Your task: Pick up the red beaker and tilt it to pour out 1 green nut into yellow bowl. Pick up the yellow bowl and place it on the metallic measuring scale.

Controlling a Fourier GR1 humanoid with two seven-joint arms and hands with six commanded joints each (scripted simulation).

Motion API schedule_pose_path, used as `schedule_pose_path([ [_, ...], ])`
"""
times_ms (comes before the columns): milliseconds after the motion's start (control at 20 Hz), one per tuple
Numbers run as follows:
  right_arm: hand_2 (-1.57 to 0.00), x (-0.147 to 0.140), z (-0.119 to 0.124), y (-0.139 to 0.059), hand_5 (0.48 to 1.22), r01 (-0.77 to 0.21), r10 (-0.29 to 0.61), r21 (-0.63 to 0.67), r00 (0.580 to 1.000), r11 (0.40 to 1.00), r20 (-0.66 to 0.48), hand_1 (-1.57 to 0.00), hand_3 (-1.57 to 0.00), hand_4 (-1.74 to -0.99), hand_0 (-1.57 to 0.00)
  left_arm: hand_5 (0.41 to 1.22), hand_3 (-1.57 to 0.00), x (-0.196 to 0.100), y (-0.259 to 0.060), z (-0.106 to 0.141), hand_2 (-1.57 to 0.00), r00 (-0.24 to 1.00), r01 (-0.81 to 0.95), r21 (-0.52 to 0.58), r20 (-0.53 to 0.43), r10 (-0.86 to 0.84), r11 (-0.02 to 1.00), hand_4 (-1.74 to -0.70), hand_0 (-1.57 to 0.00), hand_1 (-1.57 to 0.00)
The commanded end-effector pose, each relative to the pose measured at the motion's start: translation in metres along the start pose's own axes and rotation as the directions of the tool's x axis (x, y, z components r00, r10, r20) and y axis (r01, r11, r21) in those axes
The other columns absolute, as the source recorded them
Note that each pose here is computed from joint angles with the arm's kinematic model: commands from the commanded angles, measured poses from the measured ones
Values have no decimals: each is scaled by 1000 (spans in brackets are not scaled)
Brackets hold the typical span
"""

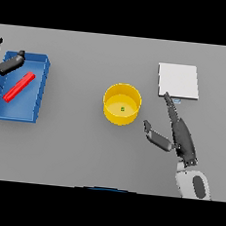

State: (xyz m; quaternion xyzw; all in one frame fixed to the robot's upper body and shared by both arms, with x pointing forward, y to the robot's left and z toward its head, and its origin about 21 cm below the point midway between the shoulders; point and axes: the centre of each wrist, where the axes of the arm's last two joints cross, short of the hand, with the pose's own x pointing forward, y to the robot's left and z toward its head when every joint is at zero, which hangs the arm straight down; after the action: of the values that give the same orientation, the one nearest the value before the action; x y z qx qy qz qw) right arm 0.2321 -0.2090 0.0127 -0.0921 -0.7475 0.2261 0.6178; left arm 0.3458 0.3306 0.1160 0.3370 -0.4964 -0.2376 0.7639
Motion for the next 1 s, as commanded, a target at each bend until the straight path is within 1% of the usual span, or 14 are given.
schedule_pose_path([
  [0, 1, 2, -3, -5, 709, -40, 40, 25, 999, 999, 17, 1, 1, -1202, 1, 693, -15, -3, -1, 0, -16, 1000, -3, -3, -5, 3, 1000, -779, -20, -16],
  [100, 1, 7, -14, -14, 707, -114, 109, 111, 993, 987, 50, 1, 1, -1234, 1, 704, -9, -3, -6, 0, -10, 1000, -9, -9, -15, 8, 1000, -786, -12, -10],
  [200, 1, 15, -27, -16, 691, -227, 220, 178, 974, 957, 60, 1, 1, -1268, 1, 709, -6, -1, -6, -1, -6, 1000, -8, 0, -14, 8, 1000, -792, -8, -6],
  [300, 1, 22, -40, -21, 677, -363, 348, 239, 932, 901, 102, 1, 1, -1282, 1, 709, -3, 2, -7, 0, -4, 1000, -6, -6, 0, 6, 1000, -795, -5, -3],
  [350, 1, 25, -46, -22, 671, -440, 414, 268, 898, 857, 147, 1, 1, -1279, 1, 708, -2, -1, -9, 0, -3, 1000, 1, -10, -10, -1, 1000, -795, -3, -3],
  [450, 1, 32, -57, -19, 668, -543, 496, 328, 839, 773, 222, 1, 1, -1276, 1, 712, -1, -3, -3, -2, -1, 1000, 7, 1, -18, -7, 1000, -793, -2, -1],
  [500, 1, 37, -65, -18, 666, -581, 523, 339, 814, 740, 252, 1, 1, -1276, 1, 716, -1, -3, -5, -2, -1, 1000, 6, 1, -14, -6, 1000, -793, -1, -1],
  [600, 1, 44, -74, -11, 662, -623, 541, 377, 782, 686, 309, 1, 1, -1269, 1, 721, 0, -2, -8, -2, 0, 1000, 1, -9, -1, -1, 1000, -795, 0, 0],
  [700, 1, 46, -84, -9, 656, -651, 556, 410, 759, 639, 339, 1, 1, -1273, 1, 723, 0, 0, -12, 0, 0, 1000, 5, -16, 5, -5, 1000, -797, 0, 0],
  [750, 1, 47, -87, -6, 656, -658, 554, 429, 753, 618, 356, 1, 1, -1274, 1, 723, 0, 1, -10, -2, 0, 1000, 12, -11, -2, -12, 1000, -798, 0, 0],
  [800, 1, 51, -92, -8, 662, -673, 555, 441, 739, 594, 381, 1, 1, -1274, 1, 721, 1, -1, -7, -2, 1, 1000, 11, -7, -3, -11, 1000, -799, 0, 1],
  [850, 1, 52, -97, -6, 670, -686, 563, 457, 727, 567, 393, 1, 1, -1276, 1, 720, 1, -4, -5, -2, 1, 1000, 10, -8, -12, -10, 1000, -799, 1, 1],
  [900, 1, 50, -99, -3, 677, -696, 567, 479, 716, 535, 407, 1, 1, -1277, 1, 718, 1, -1, -5, -2, 1, 1000, 7, -13, -2, -7, 1000, -797, 1, 1],
  [950, 1, 50, -106, 0, 683, -707, 577, 487, 704, 513, 413, 1, 1, -1269, 1, 717, 1, -1, -8, 0, 1, 1000, 12, -19, 12, -12, 1000, -796, 1, 1],
])
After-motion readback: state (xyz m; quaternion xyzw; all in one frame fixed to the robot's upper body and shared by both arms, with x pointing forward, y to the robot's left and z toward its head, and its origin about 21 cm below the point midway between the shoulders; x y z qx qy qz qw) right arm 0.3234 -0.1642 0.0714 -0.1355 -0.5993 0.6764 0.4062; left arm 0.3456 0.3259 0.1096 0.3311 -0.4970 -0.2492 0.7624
